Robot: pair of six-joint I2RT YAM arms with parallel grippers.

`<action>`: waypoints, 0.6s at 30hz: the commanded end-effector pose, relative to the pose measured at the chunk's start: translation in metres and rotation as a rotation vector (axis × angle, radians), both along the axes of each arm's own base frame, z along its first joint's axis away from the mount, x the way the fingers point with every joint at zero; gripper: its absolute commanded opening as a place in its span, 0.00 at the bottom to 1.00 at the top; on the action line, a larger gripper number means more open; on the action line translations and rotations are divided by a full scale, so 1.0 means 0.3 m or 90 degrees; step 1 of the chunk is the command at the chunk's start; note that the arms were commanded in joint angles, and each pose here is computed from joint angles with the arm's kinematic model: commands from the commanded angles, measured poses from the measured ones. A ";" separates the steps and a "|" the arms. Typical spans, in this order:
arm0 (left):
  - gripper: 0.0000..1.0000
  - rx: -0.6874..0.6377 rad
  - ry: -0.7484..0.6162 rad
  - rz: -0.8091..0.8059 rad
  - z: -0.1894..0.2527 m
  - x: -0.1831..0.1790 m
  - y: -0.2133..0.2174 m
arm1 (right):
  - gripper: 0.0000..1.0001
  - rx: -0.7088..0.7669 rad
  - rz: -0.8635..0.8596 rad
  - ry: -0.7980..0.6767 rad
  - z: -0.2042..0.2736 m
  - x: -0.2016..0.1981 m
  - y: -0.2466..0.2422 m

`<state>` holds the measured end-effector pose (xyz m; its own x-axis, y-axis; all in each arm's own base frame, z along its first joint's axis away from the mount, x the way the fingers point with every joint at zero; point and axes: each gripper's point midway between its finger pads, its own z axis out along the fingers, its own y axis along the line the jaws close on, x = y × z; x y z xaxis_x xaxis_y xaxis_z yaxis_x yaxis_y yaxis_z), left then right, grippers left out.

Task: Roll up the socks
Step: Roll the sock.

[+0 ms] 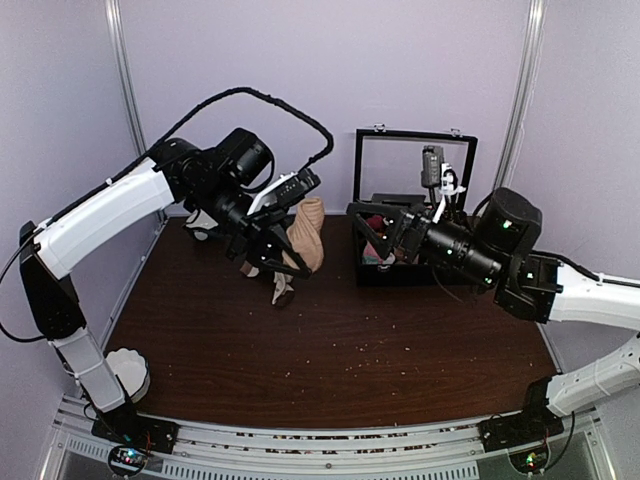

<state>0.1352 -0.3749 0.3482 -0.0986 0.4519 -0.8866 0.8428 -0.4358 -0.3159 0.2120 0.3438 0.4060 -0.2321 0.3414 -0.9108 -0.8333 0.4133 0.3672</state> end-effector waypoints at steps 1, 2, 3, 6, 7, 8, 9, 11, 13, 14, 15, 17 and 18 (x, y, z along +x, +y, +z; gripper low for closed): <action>0.00 -0.023 0.033 -0.036 0.032 -0.033 0.010 | 0.99 -0.078 0.219 -0.070 0.036 -0.169 0.116; 0.00 -0.022 0.034 -0.035 0.031 -0.030 0.007 | 0.98 -0.094 0.262 -0.070 0.028 -0.195 0.140; 0.00 -0.020 0.037 -0.035 0.030 -0.028 0.003 | 0.99 -0.109 0.303 -0.065 0.014 -0.219 0.163; 0.00 -0.019 0.038 -0.035 0.028 -0.026 0.001 | 1.00 -0.146 0.353 -0.055 -0.017 -0.239 0.217; 0.00 -0.019 0.039 -0.034 0.028 -0.025 0.001 | 1.00 -0.164 0.357 -0.051 -0.034 -0.237 0.232; 0.00 -0.019 0.040 -0.035 0.027 -0.026 0.001 | 1.00 -0.180 0.361 -0.048 -0.050 -0.235 0.243; 0.00 -0.019 0.041 -0.035 0.027 -0.025 0.001 | 1.00 -0.193 0.365 -0.043 -0.069 -0.235 0.253; 0.00 -0.019 0.040 -0.035 0.028 -0.026 0.001 | 0.99 -0.201 0.370 -0.041 -0.082 -0.232 0.264; 0.00 -0.019 0.041 -0.037 0.028 -0.029 0.003 | 0.91 -0.205 0.372 -0.039 -0.089 -0.229 0.275; 0.00 -0.019 0.041 -0.038 0.027 -0.030 0.003 | 0.85 -0.206 0.372 -0.038 -0.091 -0.226 0.278; 0.00 -0.019 0.043 -0.038 0.026 -0.031 0.004 | 0.77 -0.208 0.374 -0.038 -0.094 -0.225 0.283; 0.00 -0.019 0.045 -0.042 0.025 -0.037 0.005 | 0.58 -0.208 0.380 -0.041 -0.083 -0.222 0.291; 0.00 -0.020 0.044 -0.044 0.025 -0.038 0.007 | 0.52 -0.209 0.387 -0.039 -0.082 -0.224 0.295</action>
